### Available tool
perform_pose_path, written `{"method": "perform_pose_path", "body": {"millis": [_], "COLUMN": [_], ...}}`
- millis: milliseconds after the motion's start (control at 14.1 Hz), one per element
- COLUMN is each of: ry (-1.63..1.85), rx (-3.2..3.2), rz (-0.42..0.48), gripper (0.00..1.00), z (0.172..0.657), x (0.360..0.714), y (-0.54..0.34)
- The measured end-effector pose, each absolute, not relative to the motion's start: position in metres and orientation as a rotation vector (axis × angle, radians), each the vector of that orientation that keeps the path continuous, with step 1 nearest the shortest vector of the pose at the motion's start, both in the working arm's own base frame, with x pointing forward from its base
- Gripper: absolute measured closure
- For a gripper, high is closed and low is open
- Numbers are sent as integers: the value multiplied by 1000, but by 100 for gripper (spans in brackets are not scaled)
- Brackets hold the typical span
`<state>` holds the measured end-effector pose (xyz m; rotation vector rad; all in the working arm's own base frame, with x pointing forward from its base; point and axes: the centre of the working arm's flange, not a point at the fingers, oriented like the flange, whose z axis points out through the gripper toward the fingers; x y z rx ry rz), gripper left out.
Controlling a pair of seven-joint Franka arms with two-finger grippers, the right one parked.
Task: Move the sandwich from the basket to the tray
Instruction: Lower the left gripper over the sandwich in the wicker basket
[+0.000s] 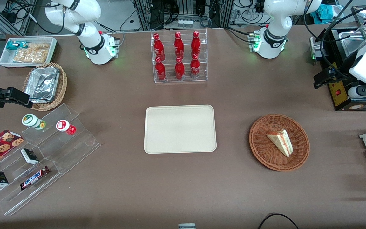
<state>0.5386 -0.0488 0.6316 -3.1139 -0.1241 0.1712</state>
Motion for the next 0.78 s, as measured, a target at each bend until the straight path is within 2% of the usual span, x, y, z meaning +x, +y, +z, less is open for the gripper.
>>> {"method": "perform_pose_path", "body": {"millis": [495, 636, 778], "ry": [-189, -281, -323], "rx": [-3123, -3109, -3092], "rz": [186, 243, 329], "gripper": [0, 0, 0], "z": [628, 609, 569], "x": [540, 547, 563], "y": [-49, -46, -43]}}
